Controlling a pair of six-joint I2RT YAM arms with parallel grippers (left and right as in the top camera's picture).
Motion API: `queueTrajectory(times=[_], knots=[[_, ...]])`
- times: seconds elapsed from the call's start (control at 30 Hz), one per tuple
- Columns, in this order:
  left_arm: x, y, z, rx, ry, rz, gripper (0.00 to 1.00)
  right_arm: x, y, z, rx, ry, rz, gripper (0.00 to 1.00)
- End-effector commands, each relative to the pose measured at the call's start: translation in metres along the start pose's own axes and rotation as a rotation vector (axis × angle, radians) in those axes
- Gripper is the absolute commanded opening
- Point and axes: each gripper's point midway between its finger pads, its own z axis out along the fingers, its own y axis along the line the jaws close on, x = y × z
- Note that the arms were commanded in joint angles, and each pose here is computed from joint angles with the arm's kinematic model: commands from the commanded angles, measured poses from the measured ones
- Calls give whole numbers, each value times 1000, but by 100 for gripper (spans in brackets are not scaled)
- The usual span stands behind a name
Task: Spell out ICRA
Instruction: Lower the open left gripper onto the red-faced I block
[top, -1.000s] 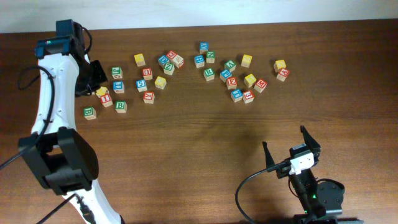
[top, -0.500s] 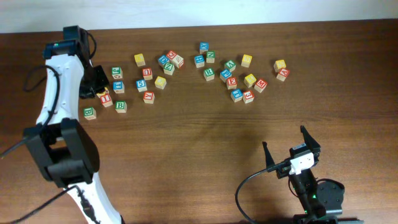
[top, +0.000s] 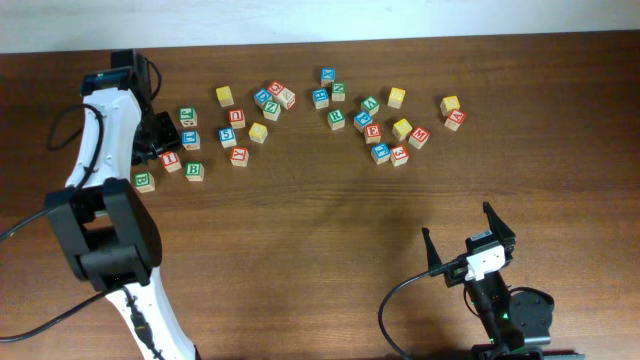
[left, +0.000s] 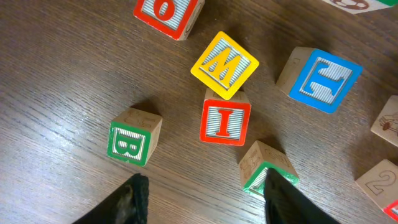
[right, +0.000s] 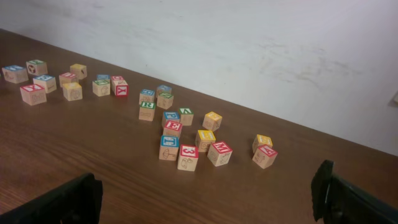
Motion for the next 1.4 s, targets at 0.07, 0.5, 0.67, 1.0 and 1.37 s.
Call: queueTrajectory(times=[0.07,0.5,0.67,1.0,1.37], knots=[[-1,4,7,-19,7,-7,61,1,4,0,-18,-1,5,98],[-1,4,7,-19,8,-7,86,1,4,0,-18,-1,4,98],[-1,4,8,-18,5,-7,88,1,4,0,-18,-1,4,98],[-2,4,7,-18,3,-8,99,1,4,0,-18,-1,4,98],[-2,4,8,-17,0,-8,100,1,4,0,-18,-1,4,98]])
